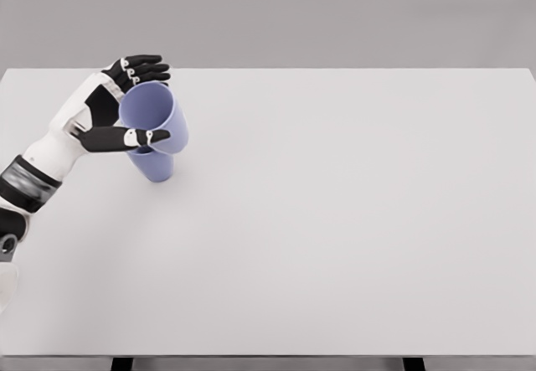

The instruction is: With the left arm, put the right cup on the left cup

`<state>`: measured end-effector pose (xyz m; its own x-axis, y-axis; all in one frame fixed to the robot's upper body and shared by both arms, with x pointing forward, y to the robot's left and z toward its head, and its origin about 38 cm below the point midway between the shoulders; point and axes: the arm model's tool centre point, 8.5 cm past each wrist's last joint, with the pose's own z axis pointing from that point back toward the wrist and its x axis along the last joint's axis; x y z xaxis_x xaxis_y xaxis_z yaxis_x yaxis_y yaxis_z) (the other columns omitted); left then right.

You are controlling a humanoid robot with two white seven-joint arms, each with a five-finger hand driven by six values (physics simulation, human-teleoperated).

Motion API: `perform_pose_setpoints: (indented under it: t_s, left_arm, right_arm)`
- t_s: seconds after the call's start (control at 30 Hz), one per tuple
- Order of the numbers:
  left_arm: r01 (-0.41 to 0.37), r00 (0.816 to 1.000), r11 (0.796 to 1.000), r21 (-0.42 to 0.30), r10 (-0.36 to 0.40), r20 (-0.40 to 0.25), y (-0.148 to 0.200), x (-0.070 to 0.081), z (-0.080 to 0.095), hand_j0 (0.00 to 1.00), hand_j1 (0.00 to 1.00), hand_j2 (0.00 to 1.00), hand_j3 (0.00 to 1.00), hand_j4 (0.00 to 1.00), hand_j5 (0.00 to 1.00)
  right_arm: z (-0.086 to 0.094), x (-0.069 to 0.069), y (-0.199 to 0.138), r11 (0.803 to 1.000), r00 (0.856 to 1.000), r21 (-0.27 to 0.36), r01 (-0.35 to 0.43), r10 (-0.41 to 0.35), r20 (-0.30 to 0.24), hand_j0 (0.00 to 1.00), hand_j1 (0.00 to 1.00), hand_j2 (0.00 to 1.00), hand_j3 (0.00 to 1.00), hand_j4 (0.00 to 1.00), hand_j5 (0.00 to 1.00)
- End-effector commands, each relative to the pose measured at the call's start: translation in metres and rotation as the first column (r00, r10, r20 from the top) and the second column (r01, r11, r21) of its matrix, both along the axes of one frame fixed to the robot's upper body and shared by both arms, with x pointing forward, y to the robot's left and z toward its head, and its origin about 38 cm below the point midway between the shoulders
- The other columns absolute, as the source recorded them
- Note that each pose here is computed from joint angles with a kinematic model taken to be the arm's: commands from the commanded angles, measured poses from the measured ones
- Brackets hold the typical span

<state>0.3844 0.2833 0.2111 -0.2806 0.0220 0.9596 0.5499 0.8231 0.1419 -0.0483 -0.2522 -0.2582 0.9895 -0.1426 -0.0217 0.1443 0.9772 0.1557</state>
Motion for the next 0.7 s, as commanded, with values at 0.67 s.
perform_pose_setpoints:
  t_s: [0.67]
  left_arm:
    - [-0.065, 0.998, 0.998, 0.011, 0.065, -0.026, 0.025, 0.013, 0.007, 0.77, 0.77, 0.77, 0.77, 0.77, 0.77]
  right_arm:
    - [0.000, 0.000, 0.000, 1.000, 1.000, 0.000, 0.000, 0.000, 0.000, 1.00, 1.00, 1.00, 1.00, 1.00, 1.00]
